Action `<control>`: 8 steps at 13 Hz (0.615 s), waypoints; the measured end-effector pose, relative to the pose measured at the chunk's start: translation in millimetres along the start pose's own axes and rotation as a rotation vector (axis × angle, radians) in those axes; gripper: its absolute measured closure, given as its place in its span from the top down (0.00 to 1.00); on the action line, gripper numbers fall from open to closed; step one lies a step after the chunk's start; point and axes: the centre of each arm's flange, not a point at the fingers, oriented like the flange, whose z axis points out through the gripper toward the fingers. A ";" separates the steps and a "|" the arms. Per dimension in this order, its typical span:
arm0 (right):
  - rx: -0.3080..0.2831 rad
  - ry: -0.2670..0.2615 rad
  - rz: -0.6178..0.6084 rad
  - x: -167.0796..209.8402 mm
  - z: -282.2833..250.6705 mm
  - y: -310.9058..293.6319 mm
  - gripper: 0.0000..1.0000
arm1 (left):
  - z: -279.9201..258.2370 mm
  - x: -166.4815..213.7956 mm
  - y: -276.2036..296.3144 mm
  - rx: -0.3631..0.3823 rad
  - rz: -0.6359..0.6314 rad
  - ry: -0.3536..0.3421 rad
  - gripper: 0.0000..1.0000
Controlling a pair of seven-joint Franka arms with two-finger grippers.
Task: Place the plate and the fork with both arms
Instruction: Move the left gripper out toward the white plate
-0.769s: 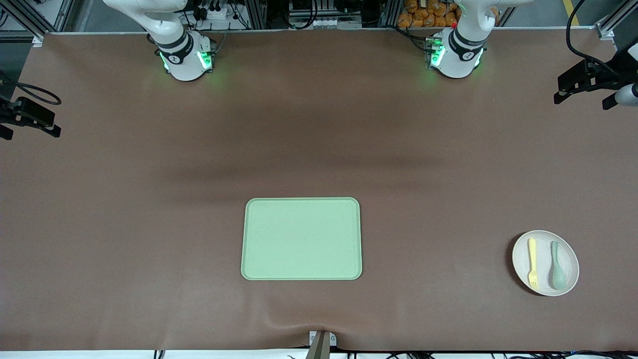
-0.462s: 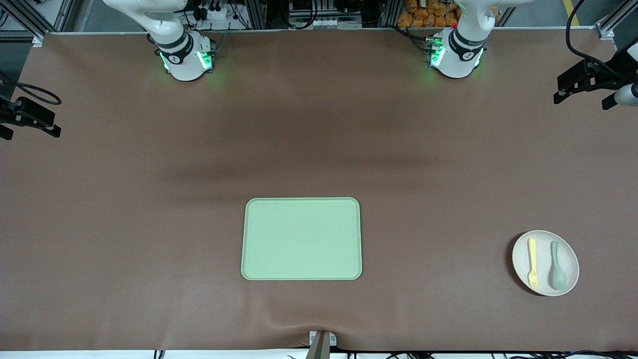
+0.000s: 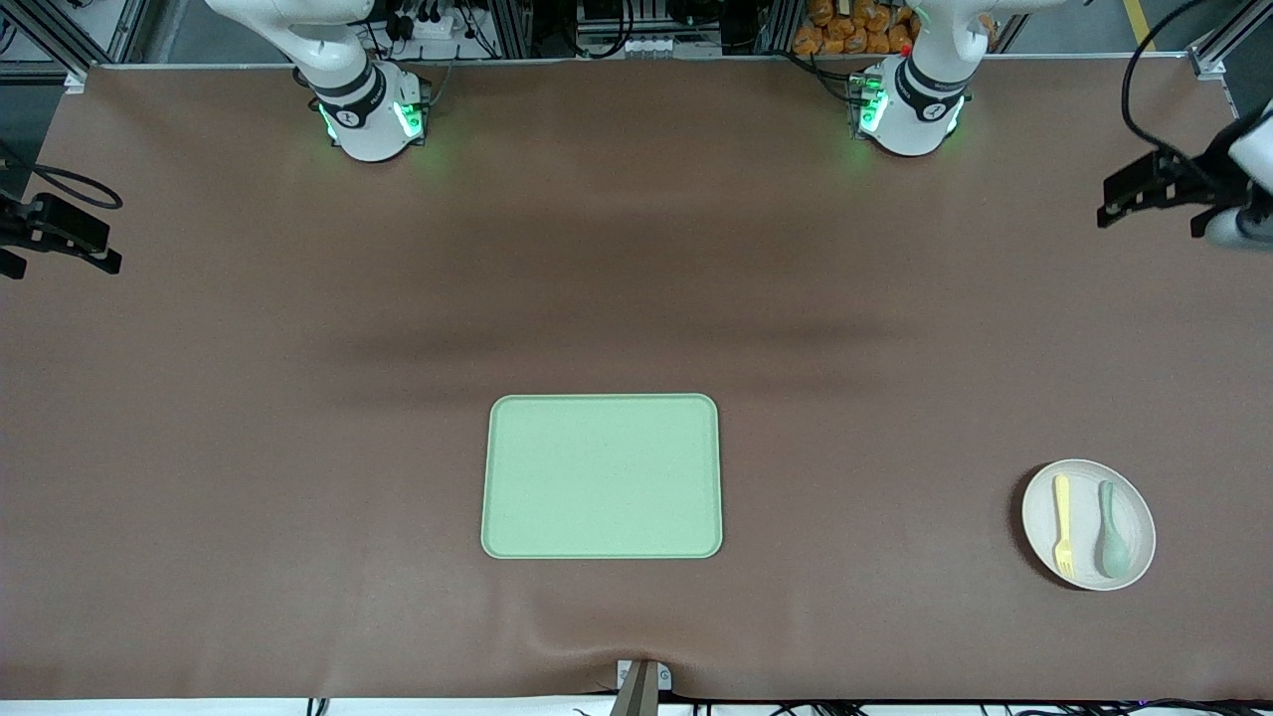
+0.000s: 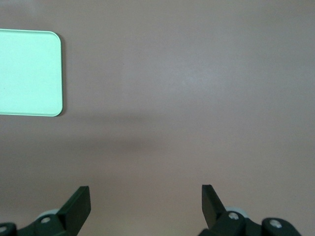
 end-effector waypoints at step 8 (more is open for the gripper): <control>0.000 -0.001 0.001 -0.1 0.3 0.3 1.00 | 207.2 116.0 -154.5 0.104 -0.176 -0.077 1.00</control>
